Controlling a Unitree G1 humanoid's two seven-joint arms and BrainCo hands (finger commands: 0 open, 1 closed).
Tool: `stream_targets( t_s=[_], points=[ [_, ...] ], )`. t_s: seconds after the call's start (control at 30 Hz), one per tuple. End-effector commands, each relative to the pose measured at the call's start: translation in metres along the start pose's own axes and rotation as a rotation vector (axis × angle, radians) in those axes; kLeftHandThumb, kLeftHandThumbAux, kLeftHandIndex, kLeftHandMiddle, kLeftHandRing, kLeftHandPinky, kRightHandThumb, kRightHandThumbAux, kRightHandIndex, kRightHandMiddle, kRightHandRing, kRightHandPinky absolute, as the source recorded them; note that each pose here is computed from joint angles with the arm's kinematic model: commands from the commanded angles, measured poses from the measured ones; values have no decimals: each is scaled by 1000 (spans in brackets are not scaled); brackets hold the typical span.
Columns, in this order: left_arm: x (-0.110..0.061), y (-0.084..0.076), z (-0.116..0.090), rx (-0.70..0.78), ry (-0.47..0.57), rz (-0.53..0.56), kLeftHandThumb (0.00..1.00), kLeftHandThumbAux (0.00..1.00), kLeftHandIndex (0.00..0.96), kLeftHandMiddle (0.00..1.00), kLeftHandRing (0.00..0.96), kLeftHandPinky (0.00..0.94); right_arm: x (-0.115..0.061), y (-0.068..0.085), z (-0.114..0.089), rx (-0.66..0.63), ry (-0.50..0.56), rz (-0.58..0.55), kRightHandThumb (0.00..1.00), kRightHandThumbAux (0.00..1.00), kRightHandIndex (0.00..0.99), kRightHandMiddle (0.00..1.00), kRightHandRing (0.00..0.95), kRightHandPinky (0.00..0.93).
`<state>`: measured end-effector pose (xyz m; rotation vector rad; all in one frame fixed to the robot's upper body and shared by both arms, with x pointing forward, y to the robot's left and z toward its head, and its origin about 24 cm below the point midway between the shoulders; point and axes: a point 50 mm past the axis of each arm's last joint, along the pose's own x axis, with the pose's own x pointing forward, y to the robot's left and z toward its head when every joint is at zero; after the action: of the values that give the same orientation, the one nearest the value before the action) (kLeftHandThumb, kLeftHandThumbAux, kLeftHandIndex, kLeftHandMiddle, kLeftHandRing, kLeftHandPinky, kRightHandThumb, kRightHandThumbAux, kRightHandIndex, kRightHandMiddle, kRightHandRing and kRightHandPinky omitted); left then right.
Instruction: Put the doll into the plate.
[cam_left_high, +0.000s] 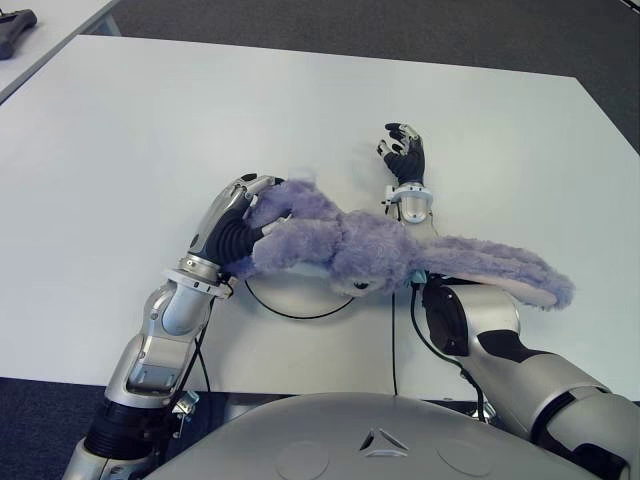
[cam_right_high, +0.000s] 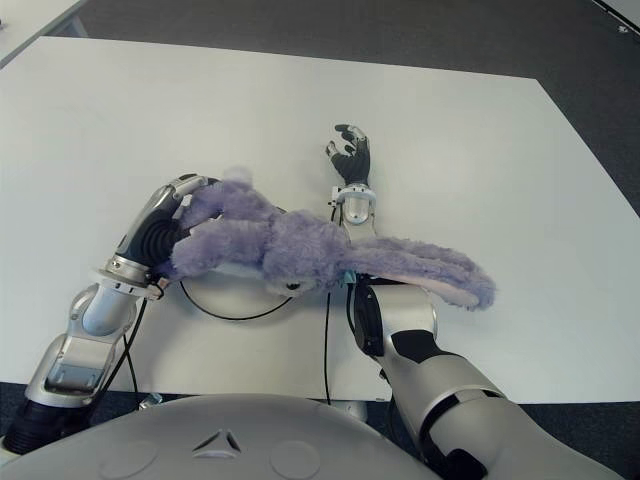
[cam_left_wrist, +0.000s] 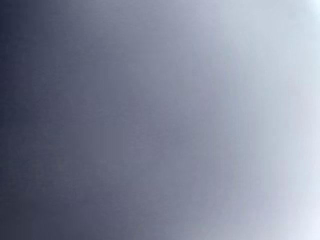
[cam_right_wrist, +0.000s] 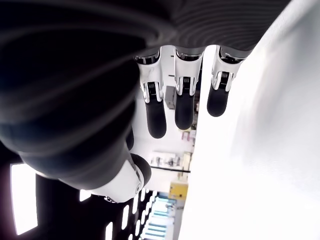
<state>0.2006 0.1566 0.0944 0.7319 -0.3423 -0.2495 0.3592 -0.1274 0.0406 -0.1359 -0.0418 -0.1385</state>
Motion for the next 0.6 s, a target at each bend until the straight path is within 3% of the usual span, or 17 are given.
stream_targets(
  t_s=[0.03,0.6],
  points=[
    [-12,-11,-12,-8,43,-124,280,408,0,33,21,0,-72,-2,-98,-57,435,28,536,874,288,219,156,132],
    [-12,2,-20,3,45,-157,255,352,0,0,0,0,-72,-1,-97,-57,432,28,533,871,283,225,163,136]
  ],
)
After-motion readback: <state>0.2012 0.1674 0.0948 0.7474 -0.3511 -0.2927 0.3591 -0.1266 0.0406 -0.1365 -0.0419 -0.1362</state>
